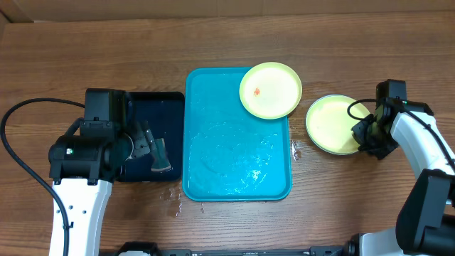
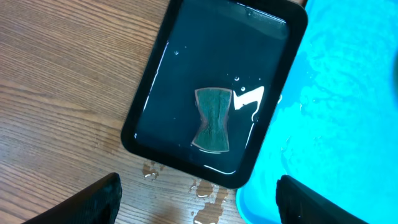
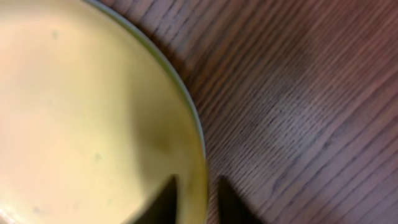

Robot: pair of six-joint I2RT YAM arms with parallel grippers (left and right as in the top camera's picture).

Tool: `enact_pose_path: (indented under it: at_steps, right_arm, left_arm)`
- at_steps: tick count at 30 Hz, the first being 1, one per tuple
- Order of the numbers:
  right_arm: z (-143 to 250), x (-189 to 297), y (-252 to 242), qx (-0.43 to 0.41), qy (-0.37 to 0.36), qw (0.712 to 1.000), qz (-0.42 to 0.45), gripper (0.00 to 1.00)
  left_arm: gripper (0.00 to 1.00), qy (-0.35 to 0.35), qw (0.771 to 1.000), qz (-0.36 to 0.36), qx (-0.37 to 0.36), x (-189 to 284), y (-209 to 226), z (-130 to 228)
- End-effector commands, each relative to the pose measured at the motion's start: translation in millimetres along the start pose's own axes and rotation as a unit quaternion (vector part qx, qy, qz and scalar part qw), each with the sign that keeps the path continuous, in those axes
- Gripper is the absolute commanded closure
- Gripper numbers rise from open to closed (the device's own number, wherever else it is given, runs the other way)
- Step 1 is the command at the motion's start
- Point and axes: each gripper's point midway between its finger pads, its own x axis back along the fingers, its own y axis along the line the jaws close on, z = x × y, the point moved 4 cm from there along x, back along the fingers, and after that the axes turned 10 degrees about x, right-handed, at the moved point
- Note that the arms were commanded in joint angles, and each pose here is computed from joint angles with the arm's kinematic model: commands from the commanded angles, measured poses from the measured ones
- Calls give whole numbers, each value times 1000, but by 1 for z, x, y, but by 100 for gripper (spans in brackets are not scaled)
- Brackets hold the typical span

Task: Clean dirty plates on tray and stack at the side
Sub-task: 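Open the right gripper and move it back toward the teal tray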

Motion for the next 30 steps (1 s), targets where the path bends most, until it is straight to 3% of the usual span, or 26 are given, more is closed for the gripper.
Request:
enact_pose_path:
  at_steps: [1,3,4,7,10,15,23,30]
  right_arm:
    - [2,-3,-1,3,3,1000,5,39]
    - [2,-3,2,24,5,1000,-5,21]
    - [2,-3,9,56,9,998,-27,21]
    - [-2,9,39,146,8,982,-122,26]
    - [-14,35,62,168,-10,970,-176,32]
    - [-29,68,105,206,-71,948,-234,30]
    - [-6,55,169,287,-125,922,-226,30]
    - [-4,33,193,307,-162,918,-194,34]
  left_arm:
    - [20,4,1000,3,7,-1,-1,0]
    - [20,3,1000,3,7,-1,-2,0]
    - [20,3,1000,3,7,-1,-2,0]
    - [20,1,1000,5,7,-1,-2,-1]
    - [20,-5,1000,8,8,-1,-4,-3]
    - [20,-8,1000,10,9,-1,-5,-4]
    - [19,-11,1000,12,9,-1,-5,-6]
    - [19,-11,1000,12,9,-1,-5,-6]
